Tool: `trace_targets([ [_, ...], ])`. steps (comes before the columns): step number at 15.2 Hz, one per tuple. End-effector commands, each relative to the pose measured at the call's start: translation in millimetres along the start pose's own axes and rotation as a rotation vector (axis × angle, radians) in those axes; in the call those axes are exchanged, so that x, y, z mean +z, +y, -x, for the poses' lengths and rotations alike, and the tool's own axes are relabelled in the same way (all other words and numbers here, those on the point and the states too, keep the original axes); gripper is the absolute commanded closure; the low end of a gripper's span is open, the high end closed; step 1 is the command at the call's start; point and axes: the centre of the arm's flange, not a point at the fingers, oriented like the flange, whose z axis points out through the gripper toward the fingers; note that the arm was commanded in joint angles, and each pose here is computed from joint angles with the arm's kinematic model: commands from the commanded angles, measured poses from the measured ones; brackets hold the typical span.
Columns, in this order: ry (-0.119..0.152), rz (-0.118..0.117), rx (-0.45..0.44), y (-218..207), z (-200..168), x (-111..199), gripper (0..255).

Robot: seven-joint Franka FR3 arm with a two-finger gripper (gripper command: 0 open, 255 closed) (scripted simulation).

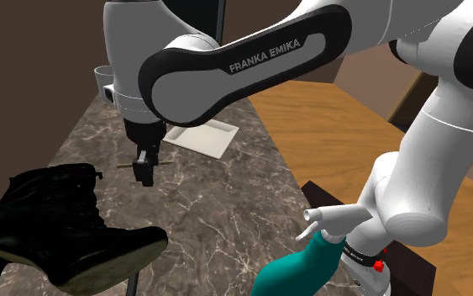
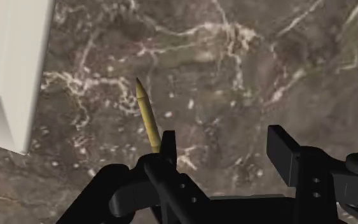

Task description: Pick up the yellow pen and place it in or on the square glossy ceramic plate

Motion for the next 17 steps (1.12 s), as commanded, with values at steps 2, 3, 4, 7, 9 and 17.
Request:
trace_targets([
  [2, -0.017, -0.007, -0.085, 16.6, -23.6, -21.3, 0],
  [3, -0.023, -0.009, -0.119, 22.4, -33.7, -29.2, 0],
  [4, -0.025, -0.010, -0.126, 23.6, -35.8, -30.9, 0],
  [7, -0.025, -0.010, -0.126, 23.4, -35.4, -15.1, 0],
  [9, -0.025, -0.010, -0.126, 23.3, -35.2, -4.5, 0],
  [17, -0.025, -0.010, -0.126, 23.2, -34.8, 9.1, 0],
])
